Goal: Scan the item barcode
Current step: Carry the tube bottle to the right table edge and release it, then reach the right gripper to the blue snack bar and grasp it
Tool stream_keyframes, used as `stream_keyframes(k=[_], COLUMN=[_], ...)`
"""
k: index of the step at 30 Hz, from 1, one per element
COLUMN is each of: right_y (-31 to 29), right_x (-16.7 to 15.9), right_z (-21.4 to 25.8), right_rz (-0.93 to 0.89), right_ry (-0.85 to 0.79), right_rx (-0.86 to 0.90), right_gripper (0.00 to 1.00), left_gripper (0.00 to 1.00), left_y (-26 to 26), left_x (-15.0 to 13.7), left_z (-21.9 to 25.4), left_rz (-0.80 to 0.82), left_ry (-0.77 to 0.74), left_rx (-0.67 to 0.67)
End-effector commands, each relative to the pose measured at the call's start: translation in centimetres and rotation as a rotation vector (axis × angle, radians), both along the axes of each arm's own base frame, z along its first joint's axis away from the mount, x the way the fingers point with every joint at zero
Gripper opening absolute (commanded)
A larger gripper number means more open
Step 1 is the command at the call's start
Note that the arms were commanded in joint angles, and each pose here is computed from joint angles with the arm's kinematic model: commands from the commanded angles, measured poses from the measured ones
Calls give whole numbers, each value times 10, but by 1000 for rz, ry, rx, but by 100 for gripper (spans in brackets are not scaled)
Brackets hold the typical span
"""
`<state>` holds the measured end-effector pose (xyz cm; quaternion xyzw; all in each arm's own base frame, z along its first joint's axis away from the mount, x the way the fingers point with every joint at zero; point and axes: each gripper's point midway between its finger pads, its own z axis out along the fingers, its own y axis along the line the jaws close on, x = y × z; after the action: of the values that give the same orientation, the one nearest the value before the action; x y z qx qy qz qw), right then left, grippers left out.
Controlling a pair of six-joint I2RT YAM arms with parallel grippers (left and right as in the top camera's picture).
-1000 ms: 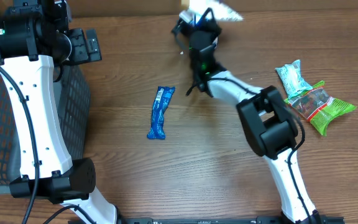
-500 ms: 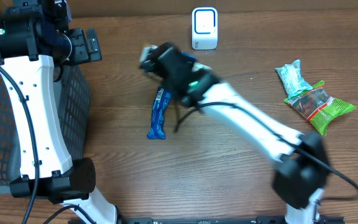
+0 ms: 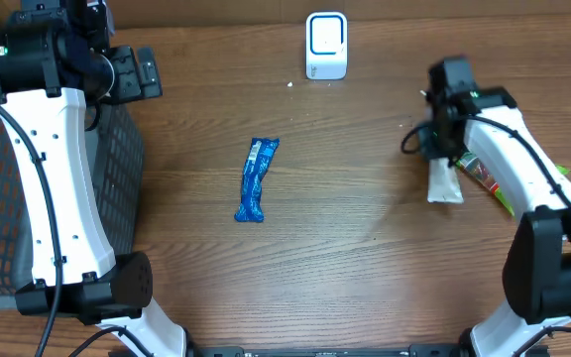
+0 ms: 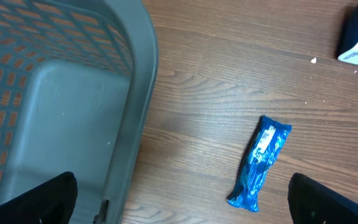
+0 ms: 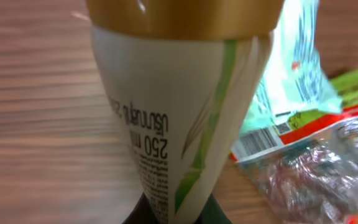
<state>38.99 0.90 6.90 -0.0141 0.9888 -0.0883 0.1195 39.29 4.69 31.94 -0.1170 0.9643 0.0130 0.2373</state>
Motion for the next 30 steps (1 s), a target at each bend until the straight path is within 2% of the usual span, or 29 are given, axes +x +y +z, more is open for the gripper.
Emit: stream_keyframes(k=[1,2,3,4,5,9,12,14,15,18,19,22,23,27,30], right_y=[-31,-36,-41,-44,-48,-40,-10,22,55,122,139,177,213,259,297], right_x=[-7,-8,-8,-8,-7,6,27,40,44,41,40,37,28,8,-12], right_z=[-14,-19,-23,-24,-24,-9,43,84,113,156,160,142,122,66,22], right_rz=[-61,-74,-88,-99,-111,-140,-105,-128,-120,42,90,148,106,-55,-55], right_ry=[-15,-19,-27,-31,-37,-81,-149,-200,-210,-202,-200,-176,-116,10,108], right_rx=[-79,-81,-81,-80,-79,-24,129,314,495,797,844,844,891,879,872], right_gripper=[4,4,20,55,100,100,100,100,100,100,100,100,99,96,96], left_gripper=[100,100,100,100,100,100,100,100,100,100,100,100,100,100,100], left_y=[-5,-4,-4,-4,-4,-5,-4,-4,-4,-4,-4,-4,-4,-4,-4], left_x=[-4,-4,-4,-4,-4,-4,-4,-4,-4,-4,-4,-4,-4,-4,-4], left_z=[14,14,14,14,14,14,14,14,14,14,14,14,14,14,14], left_rz=[-5,-4,-4,-4,-4,-5,-4,-4,-4,-4,-4,-4,-4,-5,-5], left_ry=[-42,-42,-43,-43,-43,-43,-42,-42,-43,-43,-42,-42,-43,-42,-42], left_rx=[-5,-5,-5,-5,-5,-5,-5,-5,-5,-5,-5,-5,-5,-5,-5])
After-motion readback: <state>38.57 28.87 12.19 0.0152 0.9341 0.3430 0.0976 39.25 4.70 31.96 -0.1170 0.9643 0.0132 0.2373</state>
